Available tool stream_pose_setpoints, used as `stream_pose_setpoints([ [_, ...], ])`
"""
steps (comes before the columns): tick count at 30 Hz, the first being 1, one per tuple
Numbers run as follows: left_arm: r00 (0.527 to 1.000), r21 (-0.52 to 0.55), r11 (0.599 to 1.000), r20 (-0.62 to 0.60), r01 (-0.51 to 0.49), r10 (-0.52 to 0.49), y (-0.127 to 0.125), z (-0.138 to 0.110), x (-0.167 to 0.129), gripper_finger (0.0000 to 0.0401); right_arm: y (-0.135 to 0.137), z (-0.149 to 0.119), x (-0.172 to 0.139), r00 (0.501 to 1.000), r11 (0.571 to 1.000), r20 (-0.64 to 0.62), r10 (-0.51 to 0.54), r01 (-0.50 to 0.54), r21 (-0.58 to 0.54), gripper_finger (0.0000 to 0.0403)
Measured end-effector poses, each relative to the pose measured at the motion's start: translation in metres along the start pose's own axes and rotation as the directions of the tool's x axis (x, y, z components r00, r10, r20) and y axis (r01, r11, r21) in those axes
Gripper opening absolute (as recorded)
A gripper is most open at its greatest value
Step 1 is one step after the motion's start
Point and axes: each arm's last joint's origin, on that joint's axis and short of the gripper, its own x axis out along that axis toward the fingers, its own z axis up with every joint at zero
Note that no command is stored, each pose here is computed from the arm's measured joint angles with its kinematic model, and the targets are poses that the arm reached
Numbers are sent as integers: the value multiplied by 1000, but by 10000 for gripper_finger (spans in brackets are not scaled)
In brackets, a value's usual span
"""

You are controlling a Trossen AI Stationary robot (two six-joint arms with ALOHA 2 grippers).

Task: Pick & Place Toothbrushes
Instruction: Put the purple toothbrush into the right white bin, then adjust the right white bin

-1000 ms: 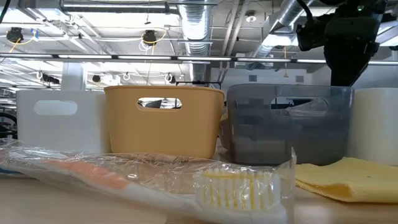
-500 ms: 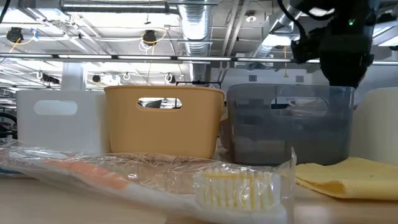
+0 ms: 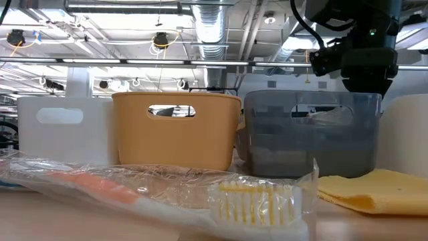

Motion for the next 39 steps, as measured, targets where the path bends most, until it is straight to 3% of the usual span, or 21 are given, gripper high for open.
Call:
stream_pose_setpoints([
  [13,1000,-1,1000,0,0,0,0,0,0,205,5,7,-10,999,1000,29,31,-31,-5,91],
  [30,1000,0,1000,0,0,0,0,0,0,205,16,27,-55,989,993,108,106,-100,-60,97],
  [34,1000,0,1000,0,0,0,0,0,0,205,11,23,-58,997,998,56,51,-49,-40,93],
  [39,1000,0,1000,0,0,0,0,0,0,205,-9,6,-69,980,982,-100,-173,179,56,69],
])
